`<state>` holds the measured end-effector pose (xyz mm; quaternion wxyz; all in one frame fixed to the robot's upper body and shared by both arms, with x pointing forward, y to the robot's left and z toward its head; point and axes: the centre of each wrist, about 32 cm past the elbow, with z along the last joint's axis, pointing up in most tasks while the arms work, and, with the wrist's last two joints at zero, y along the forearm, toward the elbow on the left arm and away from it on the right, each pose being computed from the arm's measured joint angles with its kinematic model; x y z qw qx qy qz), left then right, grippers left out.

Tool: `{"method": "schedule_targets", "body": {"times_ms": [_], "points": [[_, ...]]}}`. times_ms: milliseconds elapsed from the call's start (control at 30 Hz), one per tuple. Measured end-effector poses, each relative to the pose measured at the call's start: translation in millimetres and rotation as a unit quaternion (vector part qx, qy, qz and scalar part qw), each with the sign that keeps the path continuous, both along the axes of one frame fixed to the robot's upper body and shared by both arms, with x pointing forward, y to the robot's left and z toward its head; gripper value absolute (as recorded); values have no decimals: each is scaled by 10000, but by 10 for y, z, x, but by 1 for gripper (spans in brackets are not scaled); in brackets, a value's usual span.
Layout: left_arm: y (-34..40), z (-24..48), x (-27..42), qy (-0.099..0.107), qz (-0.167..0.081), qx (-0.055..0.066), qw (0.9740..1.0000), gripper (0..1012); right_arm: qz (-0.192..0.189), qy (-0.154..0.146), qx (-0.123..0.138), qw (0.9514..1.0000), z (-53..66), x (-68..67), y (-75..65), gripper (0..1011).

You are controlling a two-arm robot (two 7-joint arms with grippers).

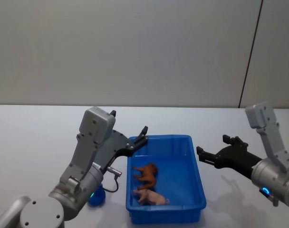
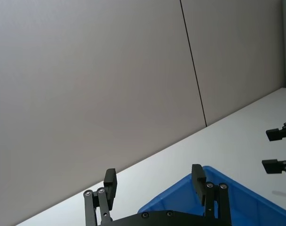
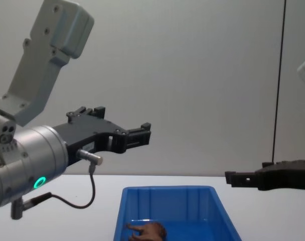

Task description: Pick up the two dolls from the table and place them into the box.

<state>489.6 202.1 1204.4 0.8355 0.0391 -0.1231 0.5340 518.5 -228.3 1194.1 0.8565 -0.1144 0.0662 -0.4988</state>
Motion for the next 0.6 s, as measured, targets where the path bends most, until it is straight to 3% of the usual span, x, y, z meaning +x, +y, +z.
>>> {"method": "schedule_targets", "body": {"times_ms": [100,300,600], "points": [[21,1,-20,34,31,27,10000,1001,-15,-9,-9,10000,1,-5,-24,1001],[111,-13,-122,223,182,95,9995,1000,-35,-26,-19,10000,4,-12,-58,1001],[277,-106,-277,578,416,171,9973,1001,-52,-38,-31,10000,6,-18,-88,1001]]}}
